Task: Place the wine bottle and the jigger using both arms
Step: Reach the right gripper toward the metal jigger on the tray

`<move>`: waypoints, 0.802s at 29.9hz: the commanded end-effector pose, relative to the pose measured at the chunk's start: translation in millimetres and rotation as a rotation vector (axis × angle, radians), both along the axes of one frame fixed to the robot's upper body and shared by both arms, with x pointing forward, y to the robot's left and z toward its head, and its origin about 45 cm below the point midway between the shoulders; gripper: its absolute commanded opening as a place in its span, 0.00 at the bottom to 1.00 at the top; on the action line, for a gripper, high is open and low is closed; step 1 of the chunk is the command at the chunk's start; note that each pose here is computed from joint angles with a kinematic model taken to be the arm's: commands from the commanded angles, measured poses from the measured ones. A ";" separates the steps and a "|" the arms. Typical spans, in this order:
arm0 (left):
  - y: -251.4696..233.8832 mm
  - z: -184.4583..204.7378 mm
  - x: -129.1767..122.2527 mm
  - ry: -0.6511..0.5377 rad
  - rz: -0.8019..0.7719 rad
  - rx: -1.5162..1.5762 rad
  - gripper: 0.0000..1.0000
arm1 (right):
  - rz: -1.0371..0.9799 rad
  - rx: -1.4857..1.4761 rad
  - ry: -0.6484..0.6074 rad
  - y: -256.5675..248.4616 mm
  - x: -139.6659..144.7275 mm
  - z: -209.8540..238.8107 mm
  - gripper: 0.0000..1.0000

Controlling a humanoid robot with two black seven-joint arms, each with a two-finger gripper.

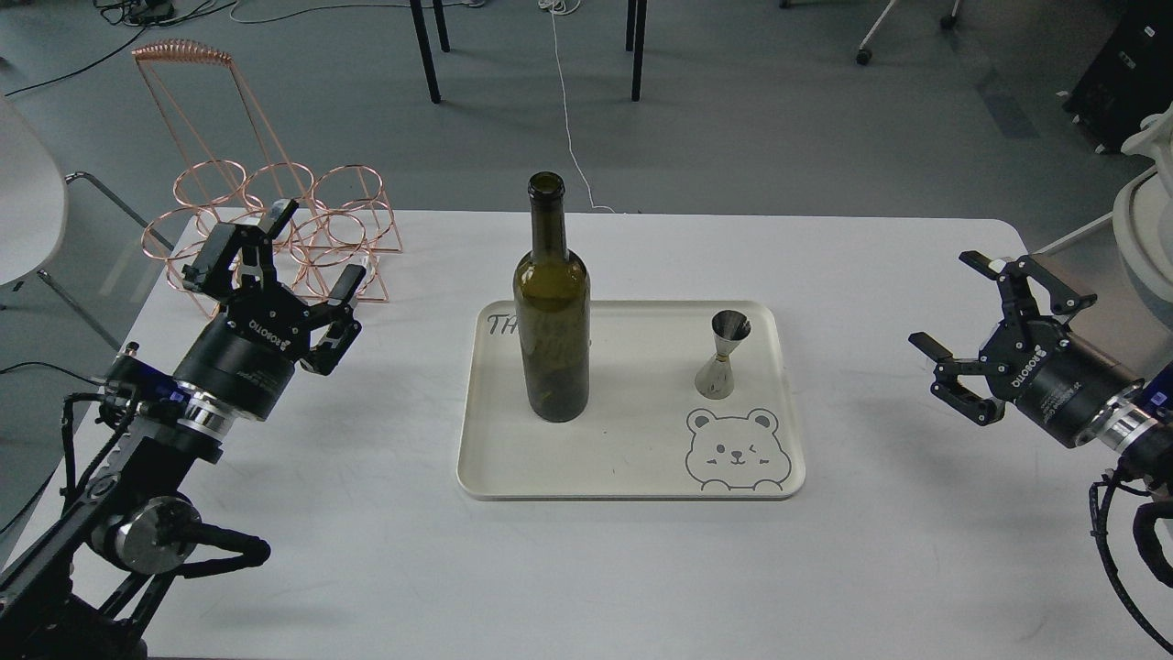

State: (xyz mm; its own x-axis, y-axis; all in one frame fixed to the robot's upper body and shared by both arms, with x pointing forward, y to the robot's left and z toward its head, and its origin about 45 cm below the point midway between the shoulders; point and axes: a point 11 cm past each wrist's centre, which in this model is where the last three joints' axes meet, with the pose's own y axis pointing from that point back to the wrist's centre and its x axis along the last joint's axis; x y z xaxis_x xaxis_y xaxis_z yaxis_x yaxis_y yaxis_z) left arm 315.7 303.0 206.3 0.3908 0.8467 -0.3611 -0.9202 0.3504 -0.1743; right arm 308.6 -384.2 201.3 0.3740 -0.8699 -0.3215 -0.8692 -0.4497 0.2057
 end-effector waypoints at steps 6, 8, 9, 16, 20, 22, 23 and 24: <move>9.6 8.4 -0.7 -0.057 0.031 -0.019 0.98 | 0.094 -0.202 -0.069 6.0 1.3 0.9 0.99; 9.6 8.2 -1.1 -0.062 0.030 -0.008 0.98 | 0.188 -0.361 -0.133 9.0 1.0 3.1 0.99; 9.8 8.6 -1.2 -0.064 0.027 -0.008 0.98 | 0.251 -0.467 -0.171 10.7 -0.7 1.3 0.99; 11.4 12.2 -0.2 -0.073 0.023 -0.003 0.98 | 0.477 -1.210 -0.626 17.7 -8.4 -17.1 0.99; 10.5 14.2 0.8 -0.079 0.020 -0.004 0.98 | 0.510 -1.341 -0.857 44.4 -4.9 -34.2 0.99; 10.4 14.5 0.9 -0.080 0.020 -0.004 0.98 | 0.527 -1.405 -0.907 45.4 -0.4 -45.5 0.99; 10.1 14.9 0.8 -0.081 0.019 -0.004 0.98 | 0.554 -1.437 -0.920 45.3 2.5 -51.9 0.99; 9.8 15.5 0.8 -0.083 0.019 -0.005 0.98 | 0.587 -1.467 -0.935 47.8 5.7 -60.6 0.99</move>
State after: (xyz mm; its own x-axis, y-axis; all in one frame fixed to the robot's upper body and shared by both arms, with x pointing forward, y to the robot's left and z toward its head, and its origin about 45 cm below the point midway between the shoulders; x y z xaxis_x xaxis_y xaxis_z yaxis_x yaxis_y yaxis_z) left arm 316.4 313.5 220.4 0.4012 0.8532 -0.3332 -0.9104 0.3314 -0.2476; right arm 307.0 -341.0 160.3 0.3310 -0.0473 0.9425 -0.7556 -0.6116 0.2347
